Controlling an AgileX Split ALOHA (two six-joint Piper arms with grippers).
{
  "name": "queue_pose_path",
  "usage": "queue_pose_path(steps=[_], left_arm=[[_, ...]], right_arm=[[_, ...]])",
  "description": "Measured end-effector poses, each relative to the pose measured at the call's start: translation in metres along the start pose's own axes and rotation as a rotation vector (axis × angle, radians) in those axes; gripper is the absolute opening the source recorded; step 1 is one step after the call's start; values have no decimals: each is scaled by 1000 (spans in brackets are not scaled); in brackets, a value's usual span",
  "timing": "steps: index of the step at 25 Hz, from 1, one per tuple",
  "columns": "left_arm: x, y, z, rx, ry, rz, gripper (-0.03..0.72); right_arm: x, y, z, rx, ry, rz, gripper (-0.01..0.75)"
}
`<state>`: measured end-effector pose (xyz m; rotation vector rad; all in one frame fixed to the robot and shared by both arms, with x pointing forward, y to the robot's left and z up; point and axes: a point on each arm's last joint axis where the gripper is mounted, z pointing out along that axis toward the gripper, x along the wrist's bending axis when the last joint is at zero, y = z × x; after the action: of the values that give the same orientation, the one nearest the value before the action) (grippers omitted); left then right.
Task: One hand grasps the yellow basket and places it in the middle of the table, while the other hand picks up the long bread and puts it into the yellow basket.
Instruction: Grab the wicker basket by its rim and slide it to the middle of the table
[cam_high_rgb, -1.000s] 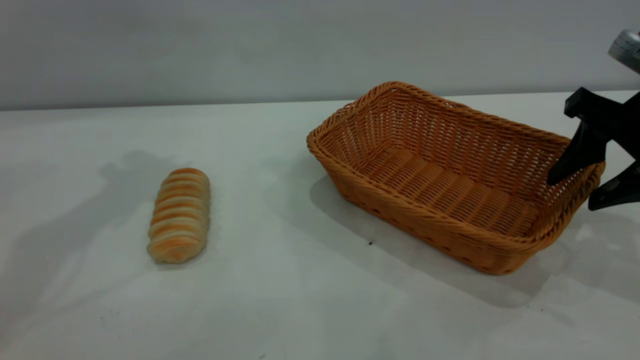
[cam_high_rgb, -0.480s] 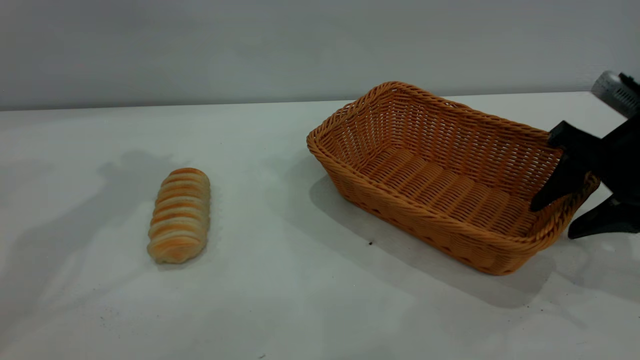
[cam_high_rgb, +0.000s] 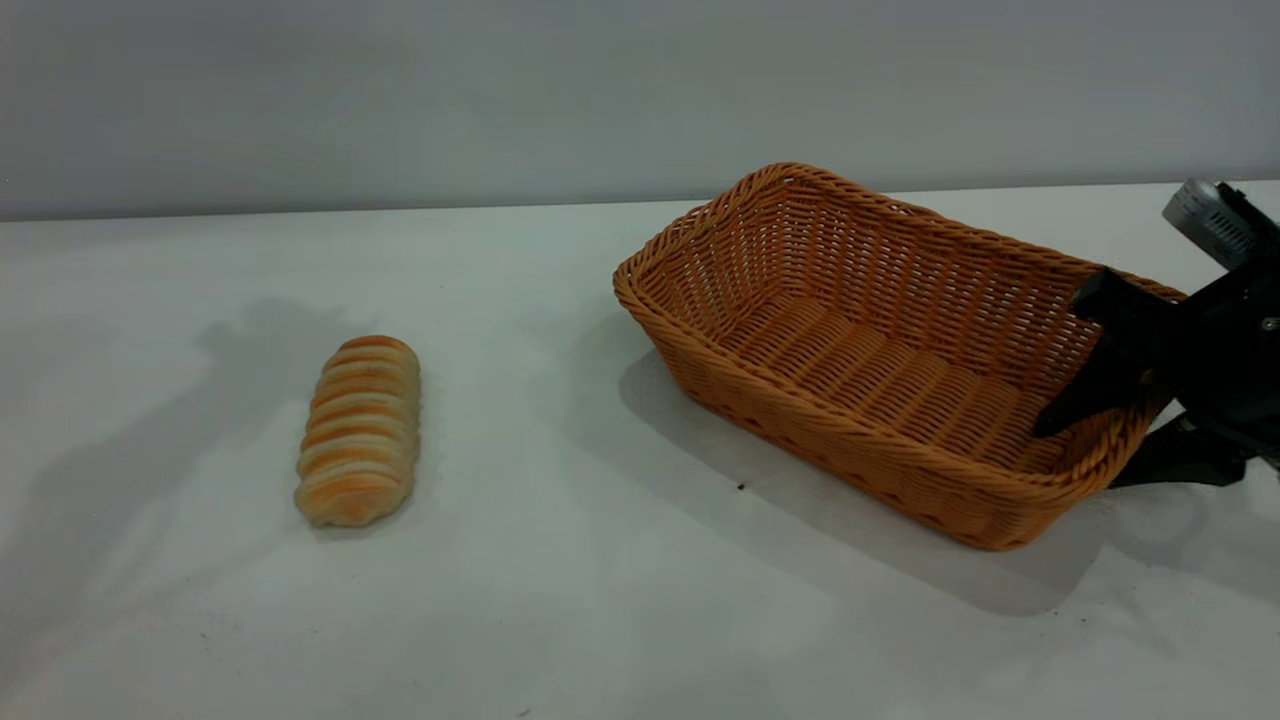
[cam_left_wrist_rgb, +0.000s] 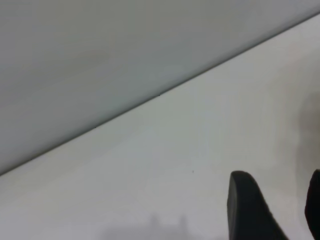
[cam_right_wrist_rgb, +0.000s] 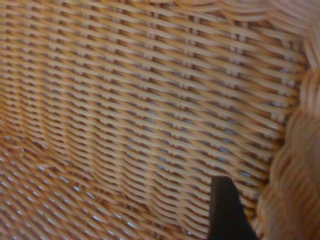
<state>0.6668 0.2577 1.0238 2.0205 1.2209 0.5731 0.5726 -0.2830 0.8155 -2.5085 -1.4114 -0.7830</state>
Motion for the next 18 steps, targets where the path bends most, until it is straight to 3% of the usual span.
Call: queue_pose_path(steps=[4, 8, 14, 18], left_arm=[[0, -3, 4, 9, -3, -3, 353], [1, -2, 4, 7, 0, -3, 353], [1, -3, 5, 10, -1, -4, 353], [1, -4, 6, 12, -2, -5, 353]], right_arm=[[1, 2, 8, 22, 29, 1, 347], [0, 3, 11, 21, 29, 24, 212], [1, 2, 11, 28, 37, -7, 209], [9, 8, 4, 20, 54, -125, 209]])
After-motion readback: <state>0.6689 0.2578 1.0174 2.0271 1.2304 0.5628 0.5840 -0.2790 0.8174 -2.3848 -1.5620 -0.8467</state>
